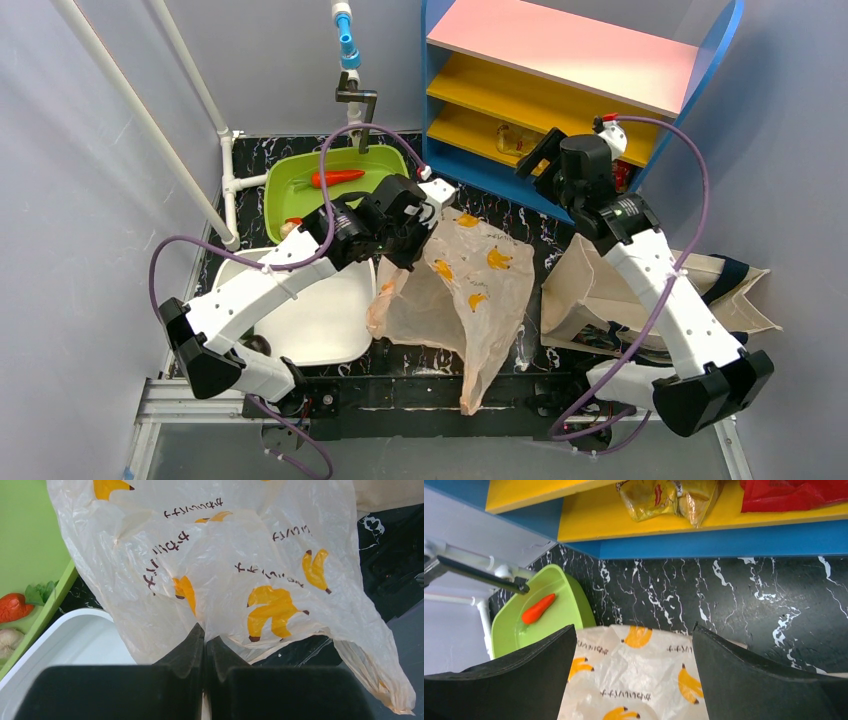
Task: Place the food into the grocery bag and tie it
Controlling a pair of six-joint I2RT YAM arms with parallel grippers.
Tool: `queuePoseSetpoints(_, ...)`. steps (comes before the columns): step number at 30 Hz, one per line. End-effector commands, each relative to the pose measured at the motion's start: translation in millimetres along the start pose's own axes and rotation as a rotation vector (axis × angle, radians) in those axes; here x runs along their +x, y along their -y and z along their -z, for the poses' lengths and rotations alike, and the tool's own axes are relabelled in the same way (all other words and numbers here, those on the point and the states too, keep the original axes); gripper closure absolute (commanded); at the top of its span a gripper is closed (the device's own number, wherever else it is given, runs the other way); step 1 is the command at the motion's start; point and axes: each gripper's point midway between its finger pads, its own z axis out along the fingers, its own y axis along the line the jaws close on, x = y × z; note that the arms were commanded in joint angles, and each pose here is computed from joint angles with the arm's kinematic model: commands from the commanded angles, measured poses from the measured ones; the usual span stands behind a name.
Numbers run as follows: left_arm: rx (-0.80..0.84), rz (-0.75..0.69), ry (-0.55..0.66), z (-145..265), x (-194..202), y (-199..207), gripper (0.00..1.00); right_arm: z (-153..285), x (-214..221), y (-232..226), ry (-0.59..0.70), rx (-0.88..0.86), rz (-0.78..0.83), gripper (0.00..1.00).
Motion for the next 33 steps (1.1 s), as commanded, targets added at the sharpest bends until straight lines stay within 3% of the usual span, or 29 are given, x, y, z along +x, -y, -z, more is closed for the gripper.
queuePoseSetpoints(1,-0.016,0.022,-0.027,11.0,9.6,-5.2,1.0,-19.9,-23.2,-7.0,0.121,0.033,-0.076,0.08)
queuePoseSetpoints(15,-0.034,0.068,0.005,14.6,21.8,-8.8,1.0,-113.1,-20.3,36.2,0.141,0.258,-0.121,0.1)
queuePoseSetpoints(33,-0.053,0.071,0.015,8.7,24.3,-12.3,1.0,-170.9,-38.8,46.8,0.161,0.243,-0.163,0.18)
